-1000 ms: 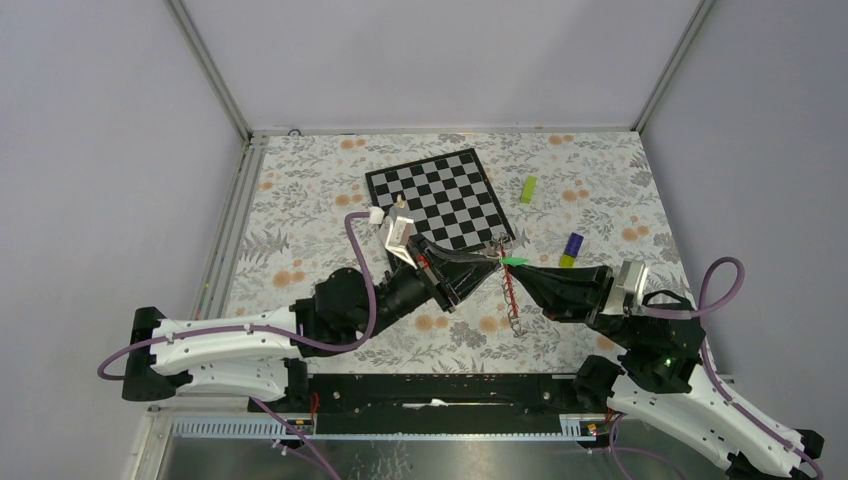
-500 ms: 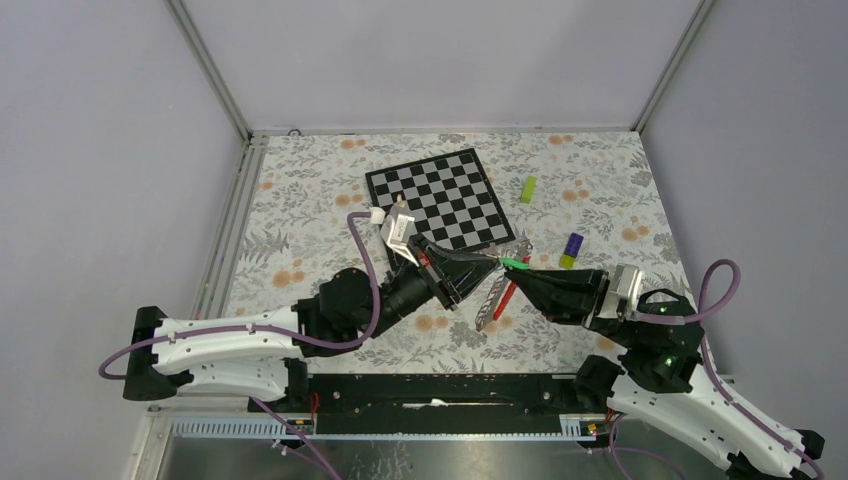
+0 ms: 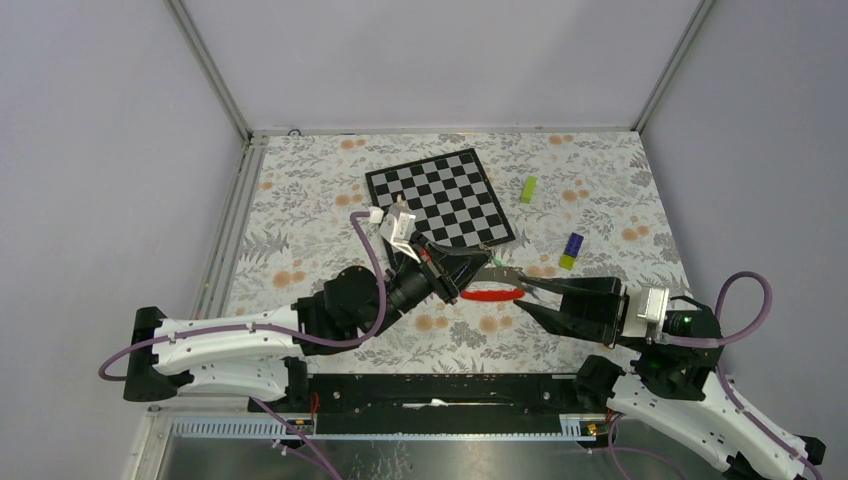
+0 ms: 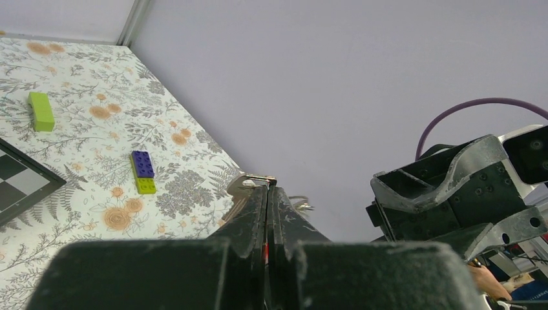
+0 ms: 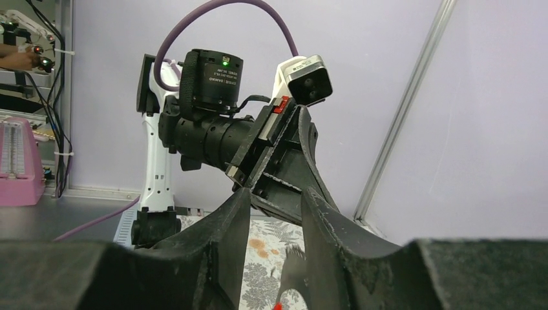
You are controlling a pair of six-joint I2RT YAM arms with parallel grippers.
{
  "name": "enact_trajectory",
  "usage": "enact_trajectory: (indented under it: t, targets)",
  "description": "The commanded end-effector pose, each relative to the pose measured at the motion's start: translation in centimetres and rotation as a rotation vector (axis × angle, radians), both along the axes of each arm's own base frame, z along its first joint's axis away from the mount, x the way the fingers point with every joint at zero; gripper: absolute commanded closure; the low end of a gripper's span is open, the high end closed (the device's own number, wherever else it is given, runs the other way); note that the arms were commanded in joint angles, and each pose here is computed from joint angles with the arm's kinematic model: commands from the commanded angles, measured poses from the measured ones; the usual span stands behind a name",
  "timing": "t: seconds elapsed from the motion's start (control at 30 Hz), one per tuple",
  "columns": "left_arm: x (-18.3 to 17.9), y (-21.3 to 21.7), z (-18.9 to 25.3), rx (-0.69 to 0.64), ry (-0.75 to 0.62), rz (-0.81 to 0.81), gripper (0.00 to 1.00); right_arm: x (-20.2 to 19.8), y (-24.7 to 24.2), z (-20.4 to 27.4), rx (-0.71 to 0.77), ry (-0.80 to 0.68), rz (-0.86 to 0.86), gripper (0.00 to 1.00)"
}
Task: Remove the keys from the keyring
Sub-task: Remove the key from the keyring.
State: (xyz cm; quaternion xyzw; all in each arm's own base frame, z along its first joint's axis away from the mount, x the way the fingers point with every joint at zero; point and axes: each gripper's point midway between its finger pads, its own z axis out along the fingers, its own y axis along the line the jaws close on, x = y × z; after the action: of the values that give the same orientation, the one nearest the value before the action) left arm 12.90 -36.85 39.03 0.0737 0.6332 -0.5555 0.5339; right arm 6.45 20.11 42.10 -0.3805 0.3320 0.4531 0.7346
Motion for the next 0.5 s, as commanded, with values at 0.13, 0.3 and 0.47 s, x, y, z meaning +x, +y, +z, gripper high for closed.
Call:
enact_trajectory:
  t: [0.13,0.3,0.47]
  targets:
    - [-0.5,1.2,3.8,-0.089,-0.057,-0.012,1.0,-0.9,-0.8,1.6,0.033,0.003,0.023,0.64]
    - [-1.0,1.2,4.4,-0.088,-0.086,-0.04,1.0,-0.6,-0.4,1.0,-0.012,0.028,0.021,0.69]
    - [-1.2,1.0,4.7,-0.085,-0.102,-0.053,1.0,-0.3,0.0,0.4,-0.049,0.049,0.016,0.69]
